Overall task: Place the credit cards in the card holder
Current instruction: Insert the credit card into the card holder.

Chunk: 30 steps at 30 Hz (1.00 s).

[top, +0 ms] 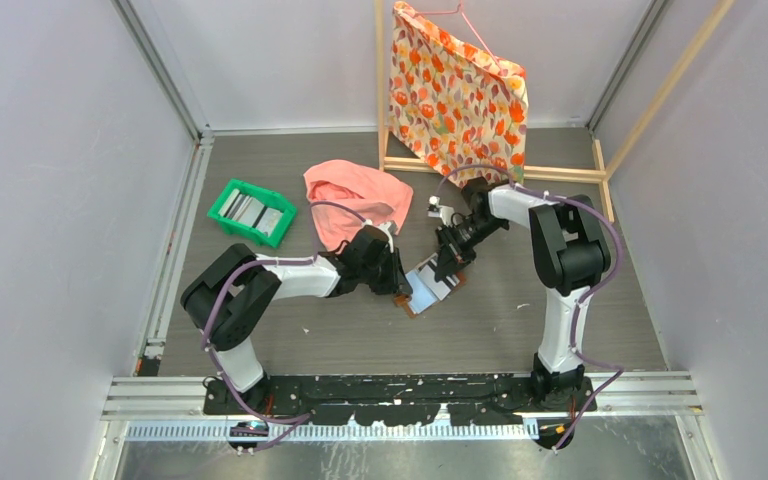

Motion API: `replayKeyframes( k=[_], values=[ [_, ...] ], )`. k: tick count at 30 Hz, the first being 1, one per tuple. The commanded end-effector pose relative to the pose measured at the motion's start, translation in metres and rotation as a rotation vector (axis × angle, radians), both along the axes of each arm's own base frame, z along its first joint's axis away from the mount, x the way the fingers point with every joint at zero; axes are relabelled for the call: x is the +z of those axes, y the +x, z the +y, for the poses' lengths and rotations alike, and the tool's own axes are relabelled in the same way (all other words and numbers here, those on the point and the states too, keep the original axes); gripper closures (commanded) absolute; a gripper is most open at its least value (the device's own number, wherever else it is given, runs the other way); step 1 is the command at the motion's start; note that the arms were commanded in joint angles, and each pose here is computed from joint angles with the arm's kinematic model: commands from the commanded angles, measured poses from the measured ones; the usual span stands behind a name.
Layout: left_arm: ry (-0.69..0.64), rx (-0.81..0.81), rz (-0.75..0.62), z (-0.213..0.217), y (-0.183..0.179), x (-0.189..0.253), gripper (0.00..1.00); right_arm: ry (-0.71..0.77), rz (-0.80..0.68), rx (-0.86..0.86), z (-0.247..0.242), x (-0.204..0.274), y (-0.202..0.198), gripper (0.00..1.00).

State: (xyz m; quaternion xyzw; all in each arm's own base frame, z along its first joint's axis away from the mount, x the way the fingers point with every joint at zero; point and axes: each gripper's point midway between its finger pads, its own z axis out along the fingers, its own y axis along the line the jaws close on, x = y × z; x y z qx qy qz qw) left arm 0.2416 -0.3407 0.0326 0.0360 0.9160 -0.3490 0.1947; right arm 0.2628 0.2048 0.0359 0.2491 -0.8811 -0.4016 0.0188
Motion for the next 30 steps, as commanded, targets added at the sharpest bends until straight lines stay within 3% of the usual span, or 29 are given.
replayKeyframes(
  k=[1,19,30],
  values=[
    [0.023,-0.016,-0.006,0.003,-0.003,-0.007,0.9,0.061,0.0,0.04,0.009,0.011,-0.001,0.99],
    [0.037,-0.026,-0.002,0.004,-0.004,-0.008,0.9,-0.001,-0.013,0.03,0.002,0.004,0.003,0.99],
    [0.033,-0.04,-0.001,0.003,-0.005,-0.008,0.9,0.066,0.033,0.08,0.014,0.009,-0.007,0.99]
  ],
)
